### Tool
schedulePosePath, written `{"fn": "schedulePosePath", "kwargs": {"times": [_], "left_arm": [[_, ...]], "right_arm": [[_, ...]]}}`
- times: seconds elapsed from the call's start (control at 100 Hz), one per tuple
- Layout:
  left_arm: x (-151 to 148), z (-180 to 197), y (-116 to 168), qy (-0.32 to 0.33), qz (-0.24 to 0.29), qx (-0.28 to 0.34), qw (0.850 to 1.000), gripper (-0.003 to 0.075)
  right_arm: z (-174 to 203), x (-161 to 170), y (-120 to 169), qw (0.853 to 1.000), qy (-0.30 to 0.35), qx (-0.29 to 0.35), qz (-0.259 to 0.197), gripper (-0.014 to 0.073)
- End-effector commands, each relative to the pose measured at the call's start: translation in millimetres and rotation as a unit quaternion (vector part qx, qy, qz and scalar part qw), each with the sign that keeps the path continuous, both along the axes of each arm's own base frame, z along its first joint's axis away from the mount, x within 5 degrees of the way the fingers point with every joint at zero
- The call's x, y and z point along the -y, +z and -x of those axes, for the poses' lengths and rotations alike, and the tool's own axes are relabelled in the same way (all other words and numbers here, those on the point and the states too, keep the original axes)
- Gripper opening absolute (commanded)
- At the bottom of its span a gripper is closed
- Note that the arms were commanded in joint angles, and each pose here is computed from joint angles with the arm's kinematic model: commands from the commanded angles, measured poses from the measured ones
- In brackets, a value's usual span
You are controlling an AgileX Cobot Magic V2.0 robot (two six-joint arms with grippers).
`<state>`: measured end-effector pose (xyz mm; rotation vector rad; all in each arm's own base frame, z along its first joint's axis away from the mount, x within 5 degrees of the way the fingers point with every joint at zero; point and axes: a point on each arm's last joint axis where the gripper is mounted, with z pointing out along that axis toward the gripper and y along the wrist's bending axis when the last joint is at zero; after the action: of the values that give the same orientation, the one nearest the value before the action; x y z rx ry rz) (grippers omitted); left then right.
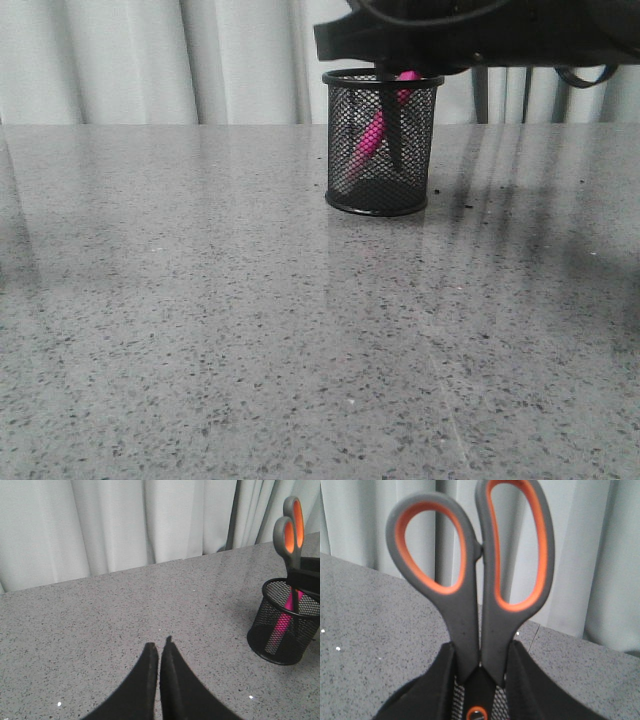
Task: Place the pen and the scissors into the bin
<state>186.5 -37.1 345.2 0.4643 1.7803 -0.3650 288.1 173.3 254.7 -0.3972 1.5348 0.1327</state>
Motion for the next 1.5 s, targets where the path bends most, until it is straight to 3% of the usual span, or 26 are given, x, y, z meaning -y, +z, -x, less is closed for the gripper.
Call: {"fn": "schedulePosePath", "kwargs": {"times": [0.0,0.42,0.54,0.73,0.94,1.12,1.19,1.29,1.42,1.49], "left_arm": [[-0.8,1.1,12.6,0.010,0.026,0.020,0.999,-0.0019],[-0.8,1.1,12.6,0.010,0.026,0.020,0.999,-0.0019],[-0.8,1.1,12.6,0.010,0.026,0.020,0.999,-0.0019],[-0.8,1.1,12.6,0.010,0.026,0.020,0.999,-0.0019],[-0.8,1.1,12.6,0.010,0.026,0.020,0.999,-0.0019],[-0.9,1.0,12.6,0.011,0.026,0.020,0.999,-0.0019],[-1.2,0.8,12.7,0.013,0.026,0.020,0.999,-0.0019],[-1.6,0.6,12.6,0.014,0.023,0.021,0.999,-0.0019],[-2.4,0.4,11.7,0.015,0.007,0.024,1.000,-0.0019],[-3.4,0.1,11.6,0.019,0.004,0.025,0.999,-0.0019]], "right_arm": [[3.1,4.5,23.4,0.997,-0.010,0.067,-0.022,-0.0070],[7.5,7.5,11.1,0.999,-0.008,0.048,-0.010,-0.0055],[7.5,7.5,11.1,0.999,-0.008,0.048,-0.010,0.0057],[7.5,7.6,11.3,0.999,-0.009,0.049,-0.010,0.0325],[11.8,11.5,25.1,0.997,-0.014,0.078,-0.025,0.0347],[25.7,21.4,56.2,0.991,-0.016,0.120,-0.055,0.0342],[33.7,28.4,71.8,0.987,-0.021,0.142,-0.068,0.0302],[45.5,42.1,92.3,0.982,-0.048,0.172,-0.059,0.0186],[58.8,63.2,110.3,0.975,-0.113,0.186,-0.042,-0.0067],[66.6,76.9,117.9,0.972,-0.144,0.179,-0.054,-0.0076]]}}
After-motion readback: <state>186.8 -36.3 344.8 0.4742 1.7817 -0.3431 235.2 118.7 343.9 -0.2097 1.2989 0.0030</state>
